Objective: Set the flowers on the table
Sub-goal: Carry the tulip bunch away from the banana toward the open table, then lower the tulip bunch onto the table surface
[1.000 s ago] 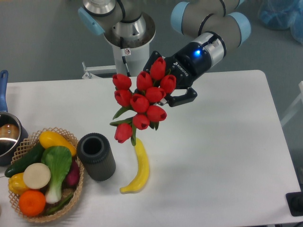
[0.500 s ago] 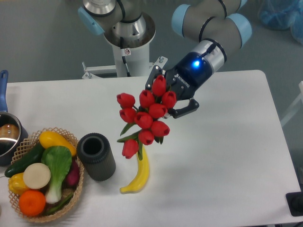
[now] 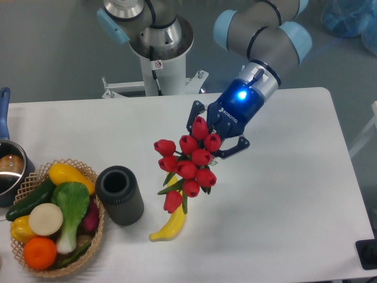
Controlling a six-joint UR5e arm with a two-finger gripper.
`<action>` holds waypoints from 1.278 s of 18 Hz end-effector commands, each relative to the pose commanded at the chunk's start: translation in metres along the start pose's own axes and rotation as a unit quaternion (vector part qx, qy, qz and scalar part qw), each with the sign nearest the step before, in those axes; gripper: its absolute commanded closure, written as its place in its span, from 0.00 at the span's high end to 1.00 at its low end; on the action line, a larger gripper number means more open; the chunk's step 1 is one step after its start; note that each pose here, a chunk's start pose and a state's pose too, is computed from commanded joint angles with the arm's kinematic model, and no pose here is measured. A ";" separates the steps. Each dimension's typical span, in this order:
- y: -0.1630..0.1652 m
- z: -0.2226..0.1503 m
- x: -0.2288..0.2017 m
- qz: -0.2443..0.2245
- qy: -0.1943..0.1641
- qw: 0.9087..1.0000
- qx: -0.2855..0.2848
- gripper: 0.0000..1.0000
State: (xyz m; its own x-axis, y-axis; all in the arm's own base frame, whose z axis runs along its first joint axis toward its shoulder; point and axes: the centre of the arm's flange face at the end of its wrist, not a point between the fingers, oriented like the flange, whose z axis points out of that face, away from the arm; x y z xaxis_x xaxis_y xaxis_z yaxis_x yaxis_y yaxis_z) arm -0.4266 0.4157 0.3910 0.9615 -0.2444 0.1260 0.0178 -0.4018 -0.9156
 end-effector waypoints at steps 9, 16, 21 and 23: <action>0.057 -0.012 -0.024 -0.005 -0.023 0.998 -0.055 0.40; 0.076 -0.021 -0.040 -0.016 -0.040 0.995 -0.090 0.40; 0.089 -0.028 -0.044 0.000 -0.052 0.989 -0.137 0.40; 0.092 -0.029 -0.047 0.001 -0.058 0.985 -0.160 0.40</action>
State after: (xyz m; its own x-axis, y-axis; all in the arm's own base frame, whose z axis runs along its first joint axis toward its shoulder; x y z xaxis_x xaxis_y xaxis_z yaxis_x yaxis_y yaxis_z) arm -0.4779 0.3647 0.3117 0.9865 -0.1506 0.0637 -0.0530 -0.6631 -0.7466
